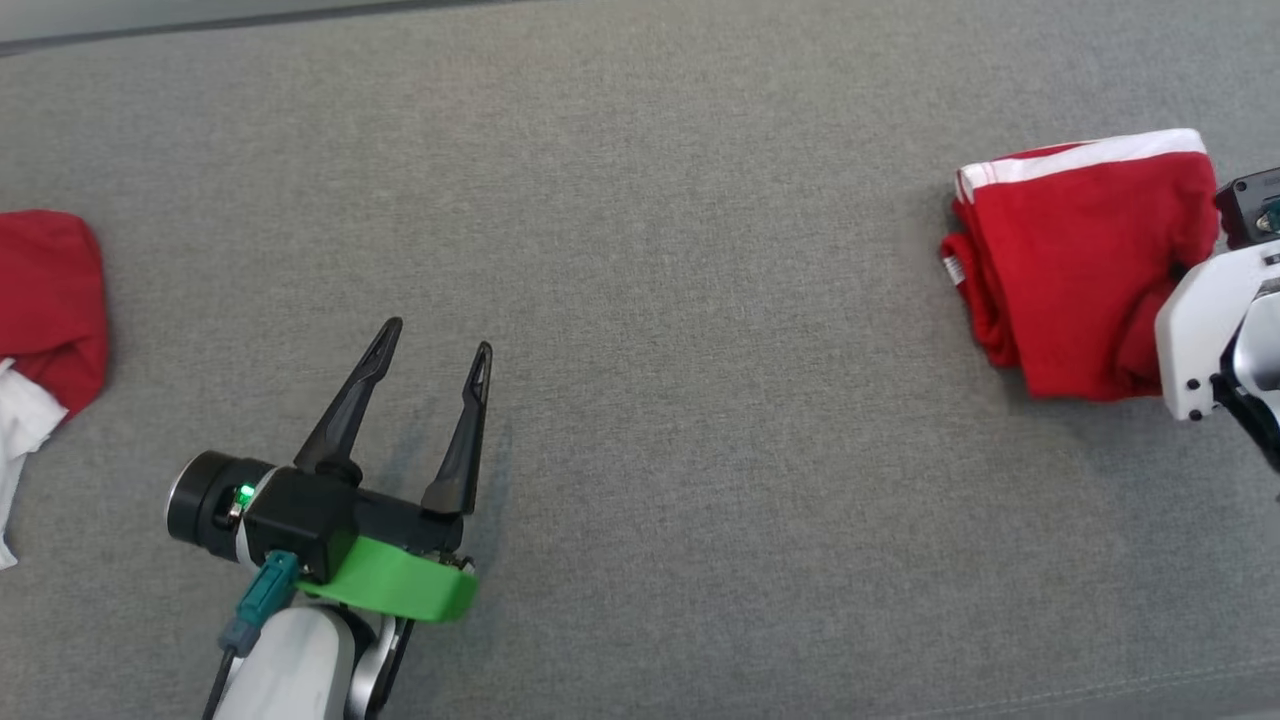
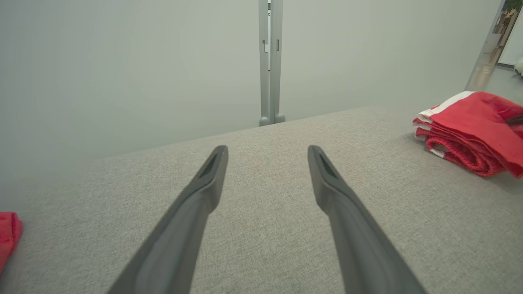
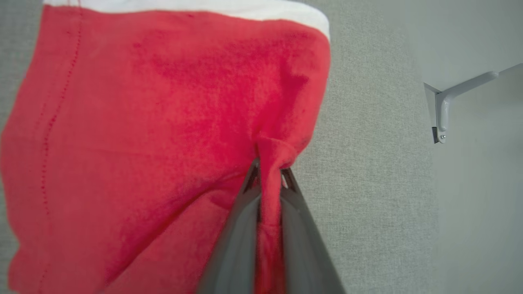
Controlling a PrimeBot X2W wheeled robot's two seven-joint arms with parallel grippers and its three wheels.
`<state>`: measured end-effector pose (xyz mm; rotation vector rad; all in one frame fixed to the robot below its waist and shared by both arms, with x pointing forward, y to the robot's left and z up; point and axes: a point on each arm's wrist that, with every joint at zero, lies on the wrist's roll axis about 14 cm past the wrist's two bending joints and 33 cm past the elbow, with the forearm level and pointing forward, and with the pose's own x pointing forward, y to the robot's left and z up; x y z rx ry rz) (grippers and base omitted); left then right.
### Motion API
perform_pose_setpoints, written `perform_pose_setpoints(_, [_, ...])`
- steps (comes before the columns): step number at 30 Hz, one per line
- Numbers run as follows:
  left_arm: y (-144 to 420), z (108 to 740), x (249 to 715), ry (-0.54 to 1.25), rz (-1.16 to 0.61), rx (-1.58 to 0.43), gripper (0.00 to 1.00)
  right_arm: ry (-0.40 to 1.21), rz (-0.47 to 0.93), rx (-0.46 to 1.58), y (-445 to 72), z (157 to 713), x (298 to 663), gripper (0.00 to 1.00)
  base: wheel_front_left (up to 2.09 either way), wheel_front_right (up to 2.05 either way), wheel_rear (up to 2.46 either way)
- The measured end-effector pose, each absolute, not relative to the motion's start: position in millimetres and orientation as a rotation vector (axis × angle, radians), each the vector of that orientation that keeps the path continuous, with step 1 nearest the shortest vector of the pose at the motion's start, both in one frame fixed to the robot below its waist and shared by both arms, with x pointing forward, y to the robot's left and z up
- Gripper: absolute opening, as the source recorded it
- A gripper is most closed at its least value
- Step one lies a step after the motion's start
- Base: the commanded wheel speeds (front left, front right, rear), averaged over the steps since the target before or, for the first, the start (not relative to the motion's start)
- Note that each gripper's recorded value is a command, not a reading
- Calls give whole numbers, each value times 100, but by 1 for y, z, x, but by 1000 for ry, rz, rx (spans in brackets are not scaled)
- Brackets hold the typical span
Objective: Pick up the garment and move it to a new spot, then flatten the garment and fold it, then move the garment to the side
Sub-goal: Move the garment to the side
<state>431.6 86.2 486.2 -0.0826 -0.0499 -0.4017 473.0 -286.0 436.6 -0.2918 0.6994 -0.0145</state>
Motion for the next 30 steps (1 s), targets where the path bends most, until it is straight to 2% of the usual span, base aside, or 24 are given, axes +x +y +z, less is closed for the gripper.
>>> perform_pose_setpoints(11, [63, 455, 459, -12, -503, -72, 100, 765, -148, -564, -391, 426, 483, 0, 0, 0, 0])
perform_pose_setpoints(17, [64, 449, 461, -5, -512, -60, 100, 777, -176, -686, -426, 424, 488, 0, 0, 0, 0])
perform_pose_setpoints(22, [75, 449, 460, 3, -497, -36, 100, 781, -203, -694, -441, 417, 493, 0, 0, 0, 0])
perform_pose_setpoints(23, [76, 448, 459, 8, -495, -33, 100, 789, -218, -690, -445, 416, 493, 26, 0, 0, 0])
perform_pose_setpoints(24, [77, 448, 459, 9, -494, -31, 100, 797, -229, -690, -448, 414, 492, 90, 0, 0, 0])
perform_pose_setpoints(25, [78, 448, 458, 12, -493, -29, 100, 807, -233, -698, -450, 412, 491, 90, 0, 0, 0])
perform_pose_setpoints(26, [78, 448, 457, 13, -492, -26, 100, 802, -236, -694, -451, 411, 492, 100, 0, 0, 0])
perform_pose_setpoints(30, [78, 457, 454, -10, -496, -16, 100, 707, -230, -640, -442, 416, 498, 100, 0, 0, 0])
